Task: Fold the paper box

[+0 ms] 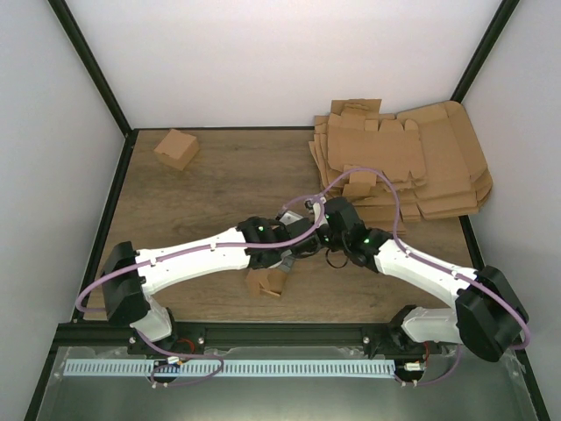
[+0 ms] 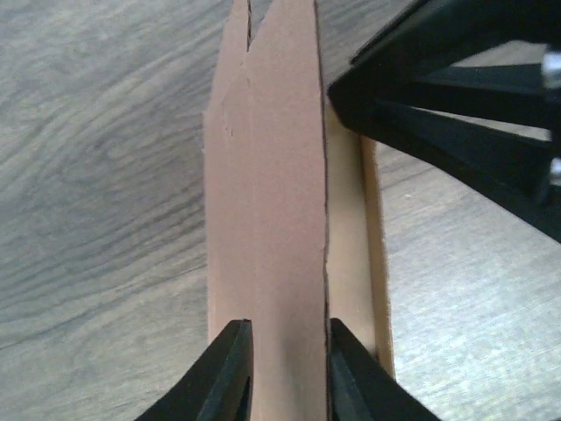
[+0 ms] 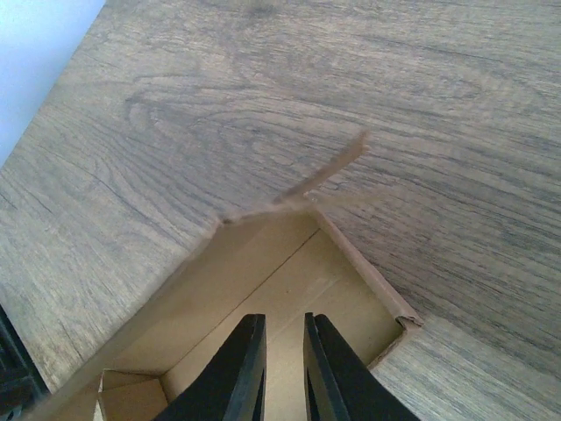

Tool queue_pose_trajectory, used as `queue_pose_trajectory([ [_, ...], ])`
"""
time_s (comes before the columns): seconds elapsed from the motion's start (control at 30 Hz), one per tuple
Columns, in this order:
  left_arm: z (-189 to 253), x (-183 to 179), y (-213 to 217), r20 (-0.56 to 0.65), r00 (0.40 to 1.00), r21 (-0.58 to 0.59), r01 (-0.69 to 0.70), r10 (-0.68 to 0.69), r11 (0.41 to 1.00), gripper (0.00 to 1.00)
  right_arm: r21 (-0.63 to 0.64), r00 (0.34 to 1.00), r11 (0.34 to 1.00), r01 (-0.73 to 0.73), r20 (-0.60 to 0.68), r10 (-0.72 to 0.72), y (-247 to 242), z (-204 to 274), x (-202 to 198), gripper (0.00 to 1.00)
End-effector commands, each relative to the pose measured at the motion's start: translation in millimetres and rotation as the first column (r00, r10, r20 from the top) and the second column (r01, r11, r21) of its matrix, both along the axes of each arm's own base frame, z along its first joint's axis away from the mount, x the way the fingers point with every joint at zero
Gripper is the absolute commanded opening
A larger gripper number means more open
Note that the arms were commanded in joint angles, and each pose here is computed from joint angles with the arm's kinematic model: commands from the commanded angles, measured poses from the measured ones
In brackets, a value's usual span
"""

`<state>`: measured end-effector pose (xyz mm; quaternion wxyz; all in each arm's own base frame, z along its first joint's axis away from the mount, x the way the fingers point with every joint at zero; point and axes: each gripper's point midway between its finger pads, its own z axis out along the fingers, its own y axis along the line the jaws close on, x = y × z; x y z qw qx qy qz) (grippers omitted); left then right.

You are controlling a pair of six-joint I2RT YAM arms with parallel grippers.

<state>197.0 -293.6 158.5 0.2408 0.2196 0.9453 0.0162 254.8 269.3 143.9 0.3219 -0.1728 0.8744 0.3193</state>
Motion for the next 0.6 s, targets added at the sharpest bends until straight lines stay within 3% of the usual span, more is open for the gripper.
queue_pose_trajectory([
  [0.0,9.3,7.3,8.6,0.053,0.998,0.043,-0.022,0.020,0.999,0.15,0.017,0.999,1.000,0.027,0.036,-0.027,-3.3,14.0,8.2,0.15],
  [0.1,14.6,11.3,12.5,0.079,0.997,0.068,-0.026,0.020,0.997,0.04,-0.001,0.997,0.998,0.059,0.045,-0.059,-11.9,14.0,11.3,0.15],
  [0.23,25.9,15.5,5.7,0.079,0.997,0.036,0.022,-0.025,0.999,0.04,-0.021,0.994,0.996,0.088,0.063,-0.087,-24.0,10.7,13.7,0.14],
  [0.43,47.6,26.0,-8.4,0.037,0.992,-0.133,0.128,-0.124,0.983,0.04,0.033,0.992,0.997,0.075,0.103,-0.078,-27.8,-2.2,5.5,0.11],
  [0.57,51.8,38.3,4.4,0.025,0.989,-0.140,0.148,-0.146,0.979,0.04,0.060,0.984,0.998,0.033,0.172,-0.043,-28.6,7.3,-0.4,0.14],
])
